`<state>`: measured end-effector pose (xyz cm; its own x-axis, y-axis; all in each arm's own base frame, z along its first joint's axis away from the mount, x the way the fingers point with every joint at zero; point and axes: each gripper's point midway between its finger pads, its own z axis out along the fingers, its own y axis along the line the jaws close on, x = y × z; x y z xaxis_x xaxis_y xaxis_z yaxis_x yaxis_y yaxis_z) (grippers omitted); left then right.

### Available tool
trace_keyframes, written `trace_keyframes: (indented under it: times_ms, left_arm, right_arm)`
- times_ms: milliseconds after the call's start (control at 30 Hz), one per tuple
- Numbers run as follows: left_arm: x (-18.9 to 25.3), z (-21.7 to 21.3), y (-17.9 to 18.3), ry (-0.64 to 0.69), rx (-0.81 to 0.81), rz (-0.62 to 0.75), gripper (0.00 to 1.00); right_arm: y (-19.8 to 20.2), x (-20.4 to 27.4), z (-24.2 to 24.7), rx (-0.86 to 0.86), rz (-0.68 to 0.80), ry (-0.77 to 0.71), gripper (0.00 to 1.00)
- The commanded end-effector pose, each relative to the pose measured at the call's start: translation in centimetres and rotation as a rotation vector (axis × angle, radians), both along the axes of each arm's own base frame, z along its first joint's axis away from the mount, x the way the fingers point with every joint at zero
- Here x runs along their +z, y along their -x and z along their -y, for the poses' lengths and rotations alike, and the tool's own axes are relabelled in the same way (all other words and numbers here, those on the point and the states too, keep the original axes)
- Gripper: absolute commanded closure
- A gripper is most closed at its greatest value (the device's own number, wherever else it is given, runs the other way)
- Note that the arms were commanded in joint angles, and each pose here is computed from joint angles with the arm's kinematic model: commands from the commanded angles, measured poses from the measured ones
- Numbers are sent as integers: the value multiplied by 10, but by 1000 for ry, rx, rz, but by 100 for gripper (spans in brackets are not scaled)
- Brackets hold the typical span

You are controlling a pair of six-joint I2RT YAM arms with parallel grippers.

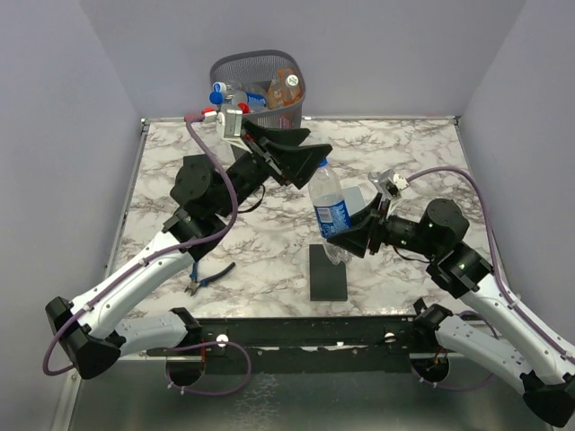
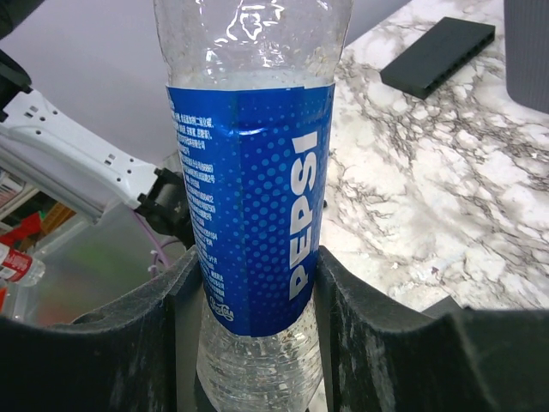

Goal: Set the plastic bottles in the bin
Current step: Pick up the plastic bottle at the center of the board.

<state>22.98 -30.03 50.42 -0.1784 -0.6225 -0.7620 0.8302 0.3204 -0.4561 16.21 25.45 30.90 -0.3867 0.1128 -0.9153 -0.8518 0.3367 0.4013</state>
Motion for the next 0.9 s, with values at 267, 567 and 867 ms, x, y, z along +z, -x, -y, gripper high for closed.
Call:
trace_keyframes:
  times_ms: [267,567,867]
  left_arm:
    - [-70,37,-23,-210,-56,-237,17]
    - [-75,40,-19,-208,-86,-246,64]
    - [-56,34,-31,-175,-13,-187,100]
  right_arm:
    - [-3,3,12,-67,30,25,60]
    - [-2,0,12,-70,22,24,61]
    - [7,9,15,-56,-15,18,0]
